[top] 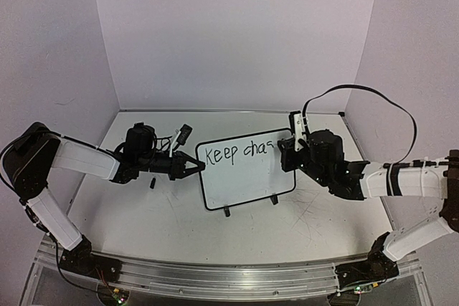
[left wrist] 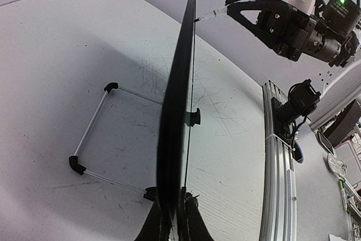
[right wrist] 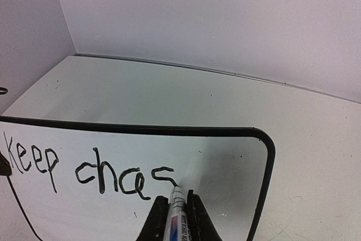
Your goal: Write a sentence on the whiteboard
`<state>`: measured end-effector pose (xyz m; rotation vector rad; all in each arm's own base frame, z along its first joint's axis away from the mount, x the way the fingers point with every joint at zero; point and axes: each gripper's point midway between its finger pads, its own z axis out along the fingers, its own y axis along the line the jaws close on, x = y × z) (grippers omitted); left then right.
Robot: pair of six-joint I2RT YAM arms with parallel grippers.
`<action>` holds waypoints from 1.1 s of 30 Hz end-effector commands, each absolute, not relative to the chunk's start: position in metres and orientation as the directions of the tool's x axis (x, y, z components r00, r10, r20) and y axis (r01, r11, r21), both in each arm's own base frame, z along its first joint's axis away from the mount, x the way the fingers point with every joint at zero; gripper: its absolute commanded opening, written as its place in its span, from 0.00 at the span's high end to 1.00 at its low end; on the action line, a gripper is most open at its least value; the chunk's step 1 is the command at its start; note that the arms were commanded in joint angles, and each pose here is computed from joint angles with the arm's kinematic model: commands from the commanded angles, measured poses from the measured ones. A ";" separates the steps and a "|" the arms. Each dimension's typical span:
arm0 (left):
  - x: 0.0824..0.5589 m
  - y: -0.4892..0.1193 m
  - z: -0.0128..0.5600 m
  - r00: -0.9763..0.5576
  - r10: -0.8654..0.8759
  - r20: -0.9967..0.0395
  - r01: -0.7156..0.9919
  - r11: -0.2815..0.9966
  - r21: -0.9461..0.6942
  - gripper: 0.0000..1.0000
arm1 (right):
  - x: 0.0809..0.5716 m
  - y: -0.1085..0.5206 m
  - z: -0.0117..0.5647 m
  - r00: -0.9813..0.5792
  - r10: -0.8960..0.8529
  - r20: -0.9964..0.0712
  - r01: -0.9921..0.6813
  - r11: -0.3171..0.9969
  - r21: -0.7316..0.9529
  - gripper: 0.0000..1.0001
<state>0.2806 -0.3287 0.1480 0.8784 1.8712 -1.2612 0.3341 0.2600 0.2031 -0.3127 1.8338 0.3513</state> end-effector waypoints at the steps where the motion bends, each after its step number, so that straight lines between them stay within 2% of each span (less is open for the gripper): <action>1: 0.299 -0.323 0.149 -0.466 0.158 -0.870 0.843 0.378 -0.383 1.00 | 0.331 0.254 0.205 -0.284 -0.016 -0.959 -0.369 0.925 0.094 1.00; 20: 0.298 -0.322 0.151 -0.462 0.156 -0.873 0.844 0.380 -0.379 1.00 | 0.331 0.276 0.193 -0.315 -0.013 -0.949 -0.423 0.897 0.128 1.00; 33: 0.298 -0.322 0.150 -0.461 0.157 -0.873 0.844 0.383 -0.377 1.00 | 0.325 0.263 0.254 -0.197 0.101 -0.975 -0.442 0.879 0.180 1.00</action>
